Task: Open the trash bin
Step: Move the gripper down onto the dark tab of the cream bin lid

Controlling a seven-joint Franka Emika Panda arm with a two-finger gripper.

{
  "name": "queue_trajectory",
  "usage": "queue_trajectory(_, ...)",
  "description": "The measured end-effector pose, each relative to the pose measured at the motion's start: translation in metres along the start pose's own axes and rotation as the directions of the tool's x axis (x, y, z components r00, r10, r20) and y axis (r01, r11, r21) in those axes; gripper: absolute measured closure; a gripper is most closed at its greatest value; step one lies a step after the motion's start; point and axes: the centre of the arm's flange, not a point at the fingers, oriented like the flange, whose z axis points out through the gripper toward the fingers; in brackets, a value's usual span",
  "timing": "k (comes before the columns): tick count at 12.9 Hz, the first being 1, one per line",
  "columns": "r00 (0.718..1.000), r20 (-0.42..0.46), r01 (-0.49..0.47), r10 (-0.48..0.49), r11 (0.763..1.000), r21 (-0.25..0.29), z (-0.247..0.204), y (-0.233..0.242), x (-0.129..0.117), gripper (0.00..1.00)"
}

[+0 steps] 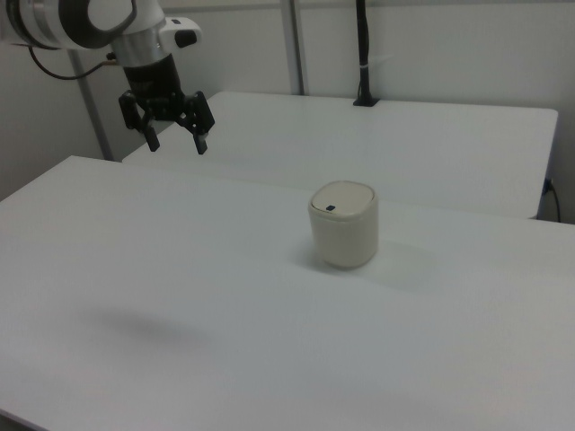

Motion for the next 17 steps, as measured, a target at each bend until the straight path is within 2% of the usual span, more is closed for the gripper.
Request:
queue_trajectory(2,1.0,0.0,-0.006,0.006,1.0,-0.003,0.0,0.012,-0.002,0.03)
queue_trajectory(5,1.0,-0.008,-0.011,0.011,1.0,-0.005,-0.001,0.016,-0.002,0.35)
queue_trajectory(8,0.996,-0.084,-0.026,0.024,0.999,-0.022,-0.004,0.026,0.005,0.69)
queue_trajectory(10,0.989,-0.135,-0.069,0.064,0.997,-0.033,0.0,0.042,0.011,0.88)
queue_trajectory(12,0.968,-0.203,-0.159,0.148,0.986,-0.039,0.018,0.066,0.02,0.97)
queue_trajectory(17,0.88,-0.341,-0.359,0.331,0.933,-0.018,0.083,0.114,0.042,0.98)
